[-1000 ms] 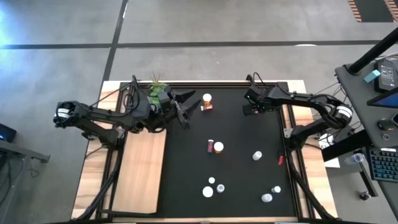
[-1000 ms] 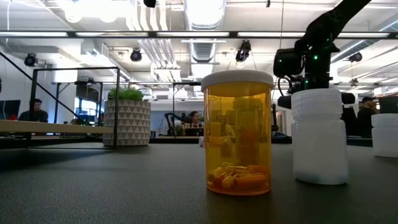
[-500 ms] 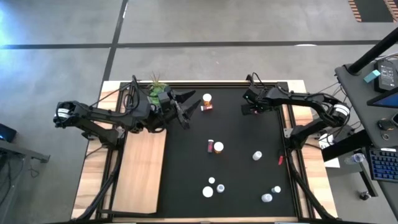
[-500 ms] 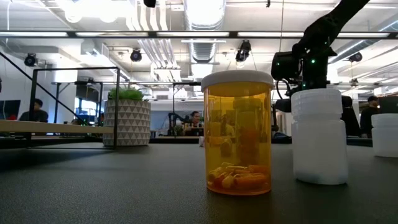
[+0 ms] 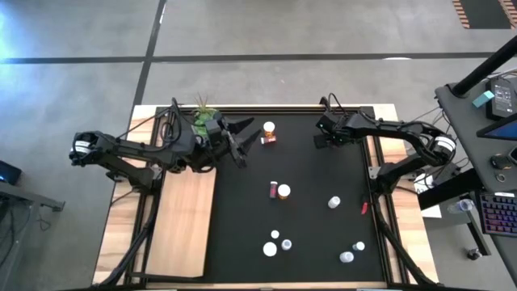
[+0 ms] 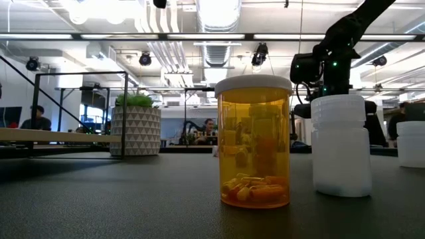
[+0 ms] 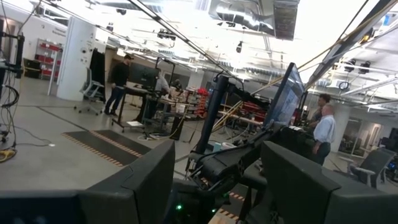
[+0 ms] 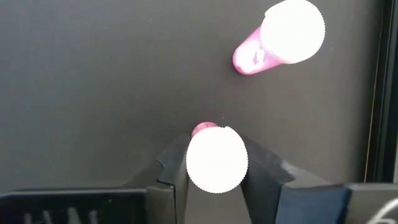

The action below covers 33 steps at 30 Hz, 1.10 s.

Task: Pick and place medicine bottles onto shelf by color
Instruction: Put the bottom pink pill bottle on the shelf

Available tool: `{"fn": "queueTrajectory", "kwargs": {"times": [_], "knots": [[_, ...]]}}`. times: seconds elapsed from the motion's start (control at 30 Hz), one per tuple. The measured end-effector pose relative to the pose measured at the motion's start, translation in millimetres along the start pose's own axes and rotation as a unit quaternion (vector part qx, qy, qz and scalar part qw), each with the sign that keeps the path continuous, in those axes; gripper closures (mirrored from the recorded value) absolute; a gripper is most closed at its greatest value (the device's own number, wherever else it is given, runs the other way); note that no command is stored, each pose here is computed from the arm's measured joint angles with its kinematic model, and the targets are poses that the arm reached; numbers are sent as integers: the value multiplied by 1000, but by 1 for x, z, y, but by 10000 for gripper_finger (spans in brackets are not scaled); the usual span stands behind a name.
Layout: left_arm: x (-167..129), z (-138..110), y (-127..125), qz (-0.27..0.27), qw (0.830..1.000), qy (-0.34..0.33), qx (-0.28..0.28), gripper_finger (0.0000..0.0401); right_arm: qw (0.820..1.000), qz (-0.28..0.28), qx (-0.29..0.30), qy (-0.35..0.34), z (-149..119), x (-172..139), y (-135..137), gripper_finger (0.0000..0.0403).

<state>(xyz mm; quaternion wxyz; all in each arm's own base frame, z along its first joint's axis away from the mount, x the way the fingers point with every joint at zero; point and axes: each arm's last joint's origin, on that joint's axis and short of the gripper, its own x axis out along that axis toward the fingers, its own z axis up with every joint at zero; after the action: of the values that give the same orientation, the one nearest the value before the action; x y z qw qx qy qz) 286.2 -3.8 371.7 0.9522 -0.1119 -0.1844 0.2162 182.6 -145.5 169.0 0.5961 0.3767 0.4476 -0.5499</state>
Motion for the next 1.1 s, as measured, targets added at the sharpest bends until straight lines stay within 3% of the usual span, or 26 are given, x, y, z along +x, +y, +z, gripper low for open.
{"fn": "queueTrajectory", "kwargs": {"times": [0.23,0.47,0.63,0.87,1.1], "knots": [[-1,-13,2,6,998,53,31,177,999,49,-4,2,-2,-17,3,292],[1,-34,9,6,990,125,72,177,986,165,-37,-14,-6,-64,26,296],[12,-62,15,-63,978,193,58,177,966,245,-74,-48,-11,-113,51,291],[26,-100,23,-93,962,244,81,177,925,341,-149,-82,-28,-178,81,294],[28,-110,18,-163,947,267,77,177,896,375,-207,-112,-52,-212,98,291]]}}
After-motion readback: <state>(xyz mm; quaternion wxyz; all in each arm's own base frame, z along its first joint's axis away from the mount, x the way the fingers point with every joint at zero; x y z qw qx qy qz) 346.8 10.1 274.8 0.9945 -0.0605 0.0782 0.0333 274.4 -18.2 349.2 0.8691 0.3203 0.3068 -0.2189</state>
